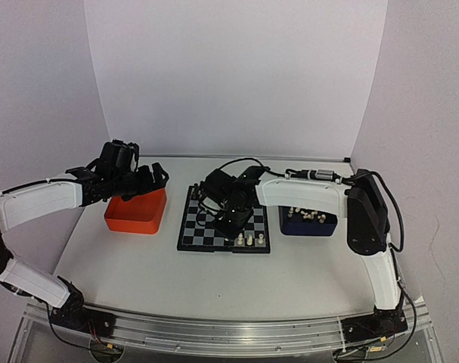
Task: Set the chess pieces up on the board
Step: Place the chess piece on the chessboard.
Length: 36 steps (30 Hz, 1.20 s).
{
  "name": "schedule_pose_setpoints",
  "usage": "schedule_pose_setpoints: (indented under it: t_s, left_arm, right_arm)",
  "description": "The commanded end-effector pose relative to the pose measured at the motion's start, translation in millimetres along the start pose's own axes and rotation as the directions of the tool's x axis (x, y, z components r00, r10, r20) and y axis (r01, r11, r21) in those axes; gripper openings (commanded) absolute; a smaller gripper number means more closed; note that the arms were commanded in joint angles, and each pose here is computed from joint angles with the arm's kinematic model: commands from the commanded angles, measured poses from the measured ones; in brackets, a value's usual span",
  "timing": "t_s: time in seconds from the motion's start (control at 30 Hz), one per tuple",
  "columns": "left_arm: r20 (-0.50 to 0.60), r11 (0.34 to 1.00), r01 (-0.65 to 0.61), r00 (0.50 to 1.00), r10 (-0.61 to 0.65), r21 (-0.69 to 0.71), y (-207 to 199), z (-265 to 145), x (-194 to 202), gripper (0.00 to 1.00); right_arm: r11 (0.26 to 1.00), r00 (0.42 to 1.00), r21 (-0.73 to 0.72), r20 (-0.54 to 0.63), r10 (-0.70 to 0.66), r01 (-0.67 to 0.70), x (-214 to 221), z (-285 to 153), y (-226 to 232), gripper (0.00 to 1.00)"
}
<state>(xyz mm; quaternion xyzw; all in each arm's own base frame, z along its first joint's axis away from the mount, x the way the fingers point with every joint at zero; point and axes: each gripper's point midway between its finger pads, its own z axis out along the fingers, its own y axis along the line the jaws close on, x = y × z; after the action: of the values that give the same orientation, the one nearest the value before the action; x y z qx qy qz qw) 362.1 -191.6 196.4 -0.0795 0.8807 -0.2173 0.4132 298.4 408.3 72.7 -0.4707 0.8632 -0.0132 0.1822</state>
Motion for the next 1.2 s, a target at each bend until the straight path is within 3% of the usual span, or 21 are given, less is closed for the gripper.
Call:
schedule_pose_setpoints:
  t_s: [0.0, 1.17]
  left_arm:
    - [0.051, 1.000, 0.005, 0.999, -0.006, 0.023, -12.5, -5.6, -23.3, 1.00]
    - [0.050, 0.999, 0.013, 0.999, -0.015, 0.042, -15.1, -6.2, -22.3, 1.00]
  right_arm:
    - [1.000, 1.000, 0.024, -0.004, -0.017, 0.017, -3.5, 1.0, -2.9, 0.00]
    - [1.000, 0.999, 0.028, -0.052, -0.012, 0.014, 9.9, 16.5, -0.6, 0.00]
